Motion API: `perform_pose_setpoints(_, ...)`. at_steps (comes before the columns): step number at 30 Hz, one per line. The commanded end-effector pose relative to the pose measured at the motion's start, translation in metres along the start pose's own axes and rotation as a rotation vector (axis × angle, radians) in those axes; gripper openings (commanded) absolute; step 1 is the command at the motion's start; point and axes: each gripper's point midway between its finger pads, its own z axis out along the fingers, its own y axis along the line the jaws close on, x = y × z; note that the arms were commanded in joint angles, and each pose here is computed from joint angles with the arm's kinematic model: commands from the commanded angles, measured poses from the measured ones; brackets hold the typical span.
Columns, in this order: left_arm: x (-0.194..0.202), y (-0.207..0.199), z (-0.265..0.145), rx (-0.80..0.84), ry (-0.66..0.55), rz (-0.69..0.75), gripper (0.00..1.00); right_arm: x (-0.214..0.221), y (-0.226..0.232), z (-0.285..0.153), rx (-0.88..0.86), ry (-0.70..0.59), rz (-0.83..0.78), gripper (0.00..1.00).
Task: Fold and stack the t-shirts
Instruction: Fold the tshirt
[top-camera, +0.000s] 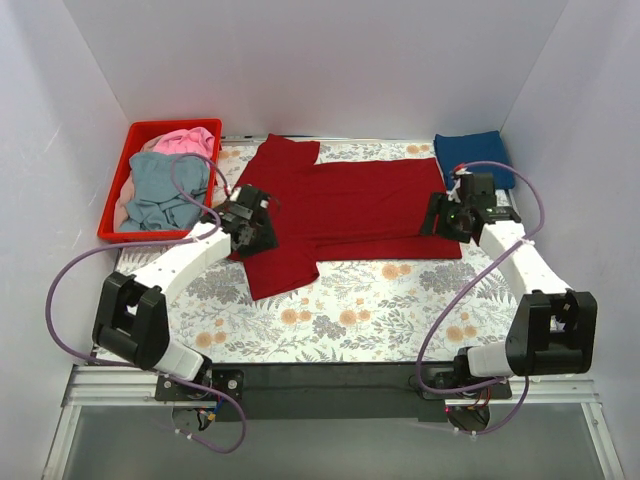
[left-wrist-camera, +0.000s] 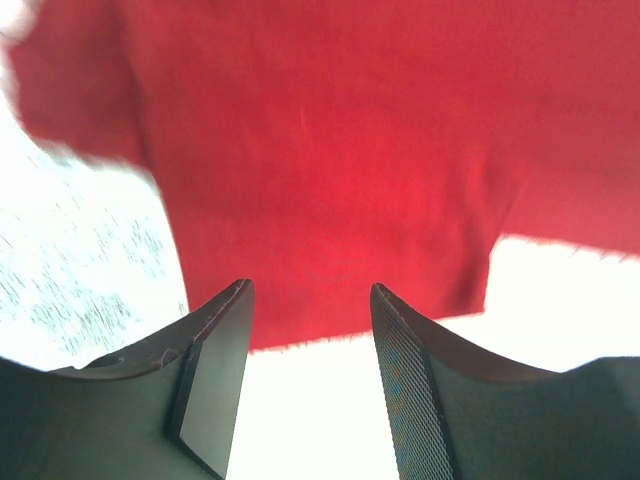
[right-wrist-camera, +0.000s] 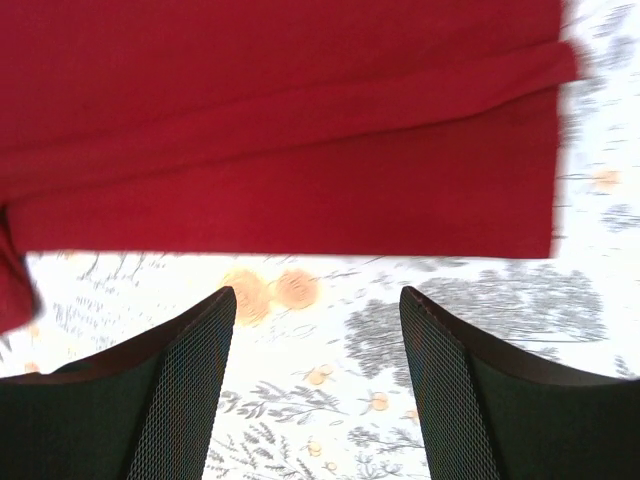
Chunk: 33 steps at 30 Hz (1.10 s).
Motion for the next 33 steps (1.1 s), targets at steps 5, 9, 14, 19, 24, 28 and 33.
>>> perform_pose_setpoints(5, 0.083, 0.029, 0.004, -0.159, 0.149, 0.130, 0.49, 0.050, 0.038, 0.005, -0.165, 0.067, -0.055, 0.73)
perform_pose_setpoints(9, 0.092, 0.032, 0.018, -0.182, 0.164, 0.145, 0.49, 0.069, 0.044, 0.011, -0.197, 0.110, -0.074, 0.73)
perform_pose_setpoints(14, 0.104, 0.037, 0.034, -0.213, 0.196, 0.158, 0.47, 0.078, 0.047, 0.013, -0.222, 0.135, -0.088, 0.73)
perform_pose_setpoints(19, 0.116, 0.045, 0.042, -0.245, 0.224, 0.159, 0.33, 0.081, 0.050, 0.014, -0.238, 0.145, -0.092, 0.73)
perform_pose_setpoints(24, 0.111, 0.041, 0.042, -0.239, 0.206, 0.158, 0.00, 0.082, 0.051, 0.015, -0.243, 0.148, -0.095, 0.73)
perform_pose_setpoints(28, 0.071, 0.017, 0.035, -0.216, 0.118, 0.173, 0.00, 0.081, 0.052, 0.015, -0.252, 0.147, -0.107, 0.72)
perform_pose_setpoints(33, -0.019, -0.027, 0.033, -0.179, -0.086, 0.205, 0.00, 0.075, 0.053, 0.013, -0.255, 0.138, -0.131, 0.72)
